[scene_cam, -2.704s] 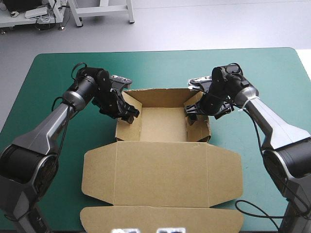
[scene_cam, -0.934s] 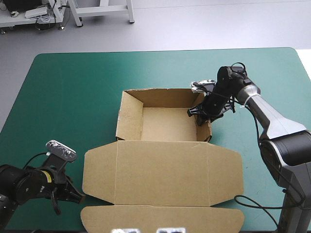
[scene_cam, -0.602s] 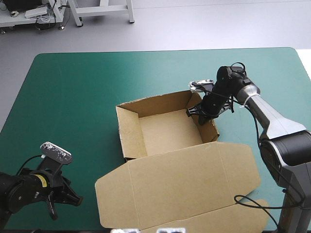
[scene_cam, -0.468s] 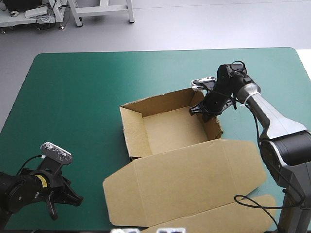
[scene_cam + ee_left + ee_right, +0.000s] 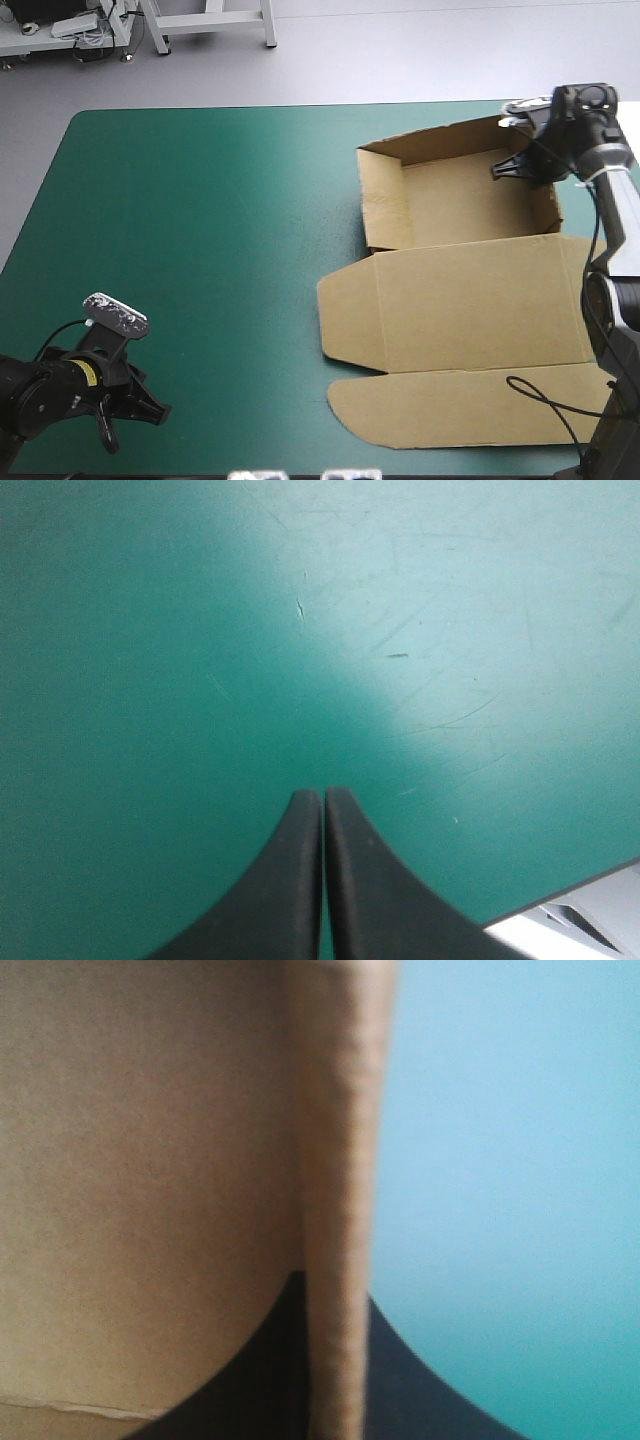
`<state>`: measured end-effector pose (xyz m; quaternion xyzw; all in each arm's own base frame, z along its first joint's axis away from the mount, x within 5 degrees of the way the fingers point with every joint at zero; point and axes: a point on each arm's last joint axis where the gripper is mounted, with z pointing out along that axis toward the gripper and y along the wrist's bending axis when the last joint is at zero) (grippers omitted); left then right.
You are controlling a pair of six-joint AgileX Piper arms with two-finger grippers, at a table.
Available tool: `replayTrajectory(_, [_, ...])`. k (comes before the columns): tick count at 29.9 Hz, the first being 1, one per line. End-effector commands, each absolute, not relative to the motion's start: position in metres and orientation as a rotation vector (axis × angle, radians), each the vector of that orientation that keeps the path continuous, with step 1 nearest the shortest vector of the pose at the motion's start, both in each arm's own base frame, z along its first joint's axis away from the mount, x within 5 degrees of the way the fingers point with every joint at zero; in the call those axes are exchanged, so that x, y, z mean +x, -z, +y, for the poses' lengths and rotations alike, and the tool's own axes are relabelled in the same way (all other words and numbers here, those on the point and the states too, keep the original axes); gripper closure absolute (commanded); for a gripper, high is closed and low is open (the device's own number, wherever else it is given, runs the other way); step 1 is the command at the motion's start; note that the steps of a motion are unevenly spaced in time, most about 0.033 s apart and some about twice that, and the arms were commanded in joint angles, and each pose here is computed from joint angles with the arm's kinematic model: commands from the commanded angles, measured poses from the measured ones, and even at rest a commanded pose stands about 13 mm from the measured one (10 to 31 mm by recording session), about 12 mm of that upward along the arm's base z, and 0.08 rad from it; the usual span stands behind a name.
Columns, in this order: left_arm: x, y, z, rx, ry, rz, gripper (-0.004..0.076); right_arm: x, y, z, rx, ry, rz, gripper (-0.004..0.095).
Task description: Fold the box
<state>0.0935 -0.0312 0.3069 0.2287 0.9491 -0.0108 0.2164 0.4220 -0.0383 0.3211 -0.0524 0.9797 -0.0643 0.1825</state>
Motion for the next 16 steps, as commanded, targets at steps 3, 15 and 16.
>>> replayTrajectory(3, [0.091,-0.312,-0.031,0.619,0.043,2.648,0.0732,0.396,-0.36,-0.123,0.163,0.275,2.627,0.0926])
replayTrajectory(15, [0.092,-0.313,-0.031,0.617,0.044,2.639,0.0732,0.364,-0.353,-0.213,0.532,0.15,2.547,0.0919])
replayTrajectory(16, [0.092,-0.313,-0.031,0.617,0.044,2.639,0.0732,0.364,-0.352,-0.214,0.532,0.126,2.549,0.0907])
